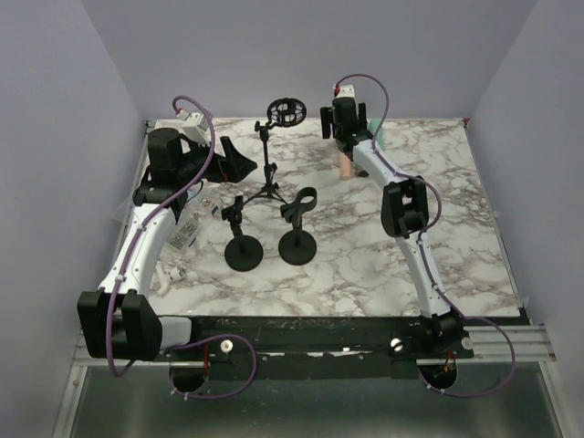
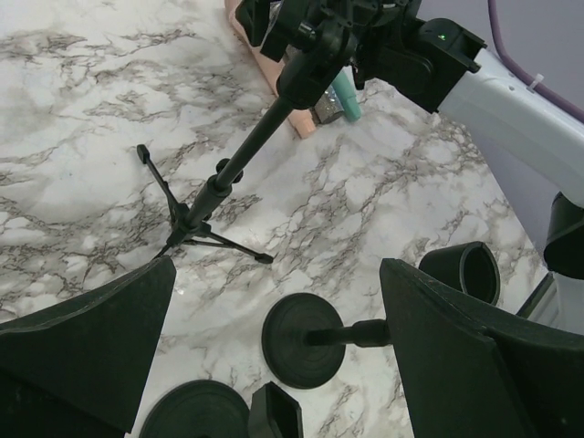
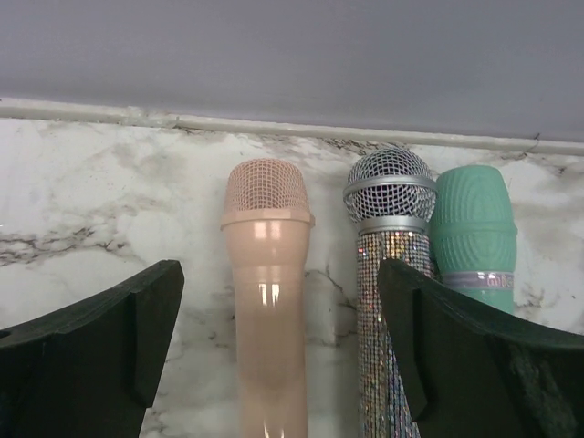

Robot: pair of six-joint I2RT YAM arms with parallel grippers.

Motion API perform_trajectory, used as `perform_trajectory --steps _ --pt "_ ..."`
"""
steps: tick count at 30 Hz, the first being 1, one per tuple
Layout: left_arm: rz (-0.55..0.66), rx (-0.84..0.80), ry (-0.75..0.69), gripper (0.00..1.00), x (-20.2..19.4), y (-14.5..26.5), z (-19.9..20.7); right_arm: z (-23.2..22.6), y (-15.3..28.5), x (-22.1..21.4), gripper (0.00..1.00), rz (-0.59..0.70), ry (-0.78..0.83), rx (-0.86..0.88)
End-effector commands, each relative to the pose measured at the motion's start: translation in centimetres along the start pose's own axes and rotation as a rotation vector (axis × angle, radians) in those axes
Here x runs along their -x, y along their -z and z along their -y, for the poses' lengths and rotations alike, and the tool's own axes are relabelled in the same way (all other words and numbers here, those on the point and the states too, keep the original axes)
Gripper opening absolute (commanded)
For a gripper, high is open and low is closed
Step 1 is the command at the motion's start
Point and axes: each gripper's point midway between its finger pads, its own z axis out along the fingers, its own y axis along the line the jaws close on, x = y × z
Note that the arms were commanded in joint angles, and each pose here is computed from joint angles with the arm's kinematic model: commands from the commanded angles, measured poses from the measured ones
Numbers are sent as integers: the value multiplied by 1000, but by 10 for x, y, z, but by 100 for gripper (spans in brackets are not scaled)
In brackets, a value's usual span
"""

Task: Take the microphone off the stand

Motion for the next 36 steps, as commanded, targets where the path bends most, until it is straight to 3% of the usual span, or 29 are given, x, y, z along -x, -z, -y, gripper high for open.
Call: perform_trajectory --steps 1,18,28,36 --pt "69 -39 -46 98 21 13 20 15 52 59 96 14 -109 -8" --pt "118 -43 -90 98 30 26 32 9 204 56 97 -284 -378 255" --pt "193 -81 -77 98 61 41 59 -75 252 49 96 -467 -707 717" --pt "200 -137 -109 98 85 38 73 -126 262 32 91 -629 -984 1003"
